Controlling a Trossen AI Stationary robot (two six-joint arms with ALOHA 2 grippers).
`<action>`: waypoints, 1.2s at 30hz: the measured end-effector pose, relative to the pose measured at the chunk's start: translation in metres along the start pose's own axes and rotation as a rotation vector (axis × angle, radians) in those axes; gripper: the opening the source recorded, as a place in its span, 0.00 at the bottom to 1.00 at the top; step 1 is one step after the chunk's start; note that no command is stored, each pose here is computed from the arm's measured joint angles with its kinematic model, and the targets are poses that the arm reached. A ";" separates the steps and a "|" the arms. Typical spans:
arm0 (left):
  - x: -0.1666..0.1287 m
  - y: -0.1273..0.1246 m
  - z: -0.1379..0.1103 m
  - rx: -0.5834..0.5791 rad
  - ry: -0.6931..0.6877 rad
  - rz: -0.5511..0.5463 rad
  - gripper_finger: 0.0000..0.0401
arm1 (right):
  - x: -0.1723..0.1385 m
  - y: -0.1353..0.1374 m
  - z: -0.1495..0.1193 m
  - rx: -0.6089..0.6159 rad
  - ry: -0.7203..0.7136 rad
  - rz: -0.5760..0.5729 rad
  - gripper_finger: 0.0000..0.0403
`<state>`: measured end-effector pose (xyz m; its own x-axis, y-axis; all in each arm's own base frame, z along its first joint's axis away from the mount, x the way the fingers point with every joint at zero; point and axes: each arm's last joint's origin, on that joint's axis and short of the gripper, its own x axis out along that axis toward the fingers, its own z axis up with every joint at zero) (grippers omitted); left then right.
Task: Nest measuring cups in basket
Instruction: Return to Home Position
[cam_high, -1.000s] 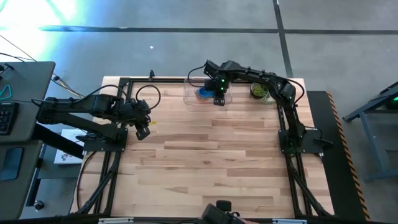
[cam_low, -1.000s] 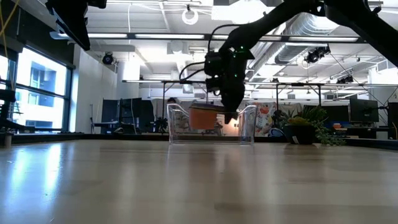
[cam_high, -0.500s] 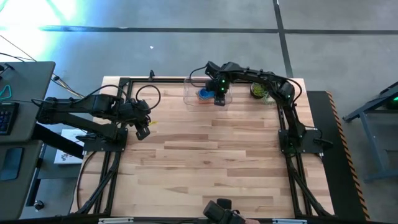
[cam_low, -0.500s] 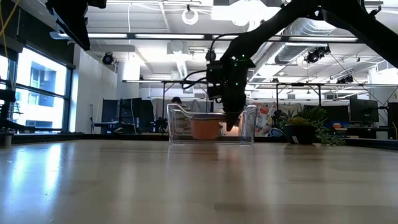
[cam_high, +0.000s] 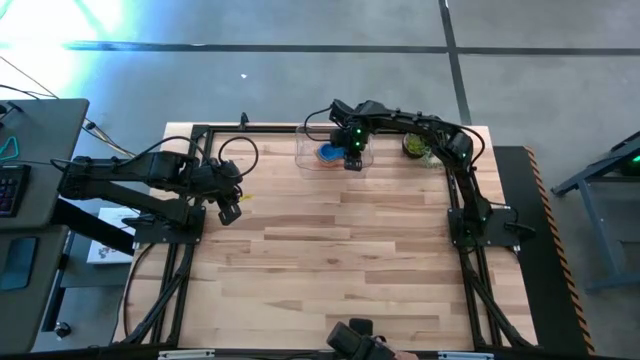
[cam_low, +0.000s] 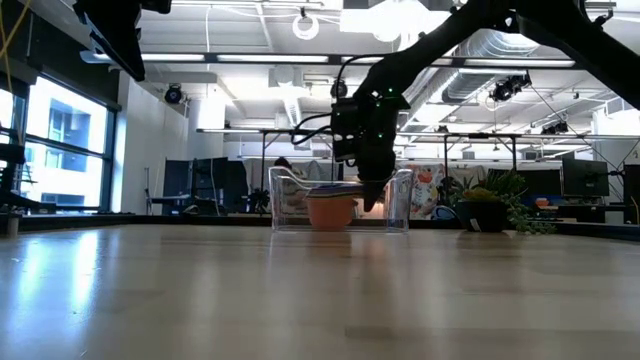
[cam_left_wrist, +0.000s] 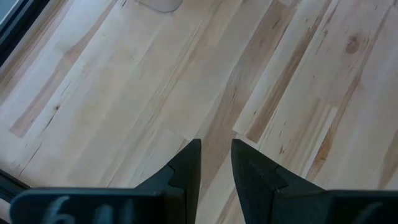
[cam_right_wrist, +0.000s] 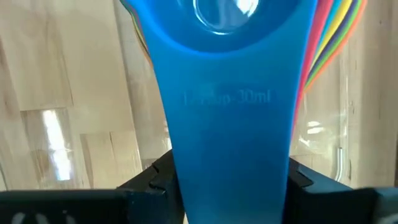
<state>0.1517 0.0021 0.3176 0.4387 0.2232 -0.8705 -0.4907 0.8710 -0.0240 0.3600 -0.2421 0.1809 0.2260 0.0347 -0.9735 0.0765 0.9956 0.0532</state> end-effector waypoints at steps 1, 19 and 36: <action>0.000 0.000 0.000 0.000 0.000 0.000 0.20 | 0.000 0.000 0.000 0.000 0.001 -0.004 0.38; 0.000 0.000 0.000 0.000 0.000 0.000 0.20 | -0.029 0.006 -0.003 0.004 -0.009 -0.033 0.52; 0.000 0.000 0.000 0.000 0.000 0.000 0.20 | -0.150 0.073 0.011 0.110 -0.477 0.031 0.52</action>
<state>0.1517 0.0021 0.3176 0.4389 0.2233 -0.8703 -0.4906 0.8711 -0.0240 0.3421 -0.1756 0.3329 0.6473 -0.0045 -0.7623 0.1590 0.9788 0.1293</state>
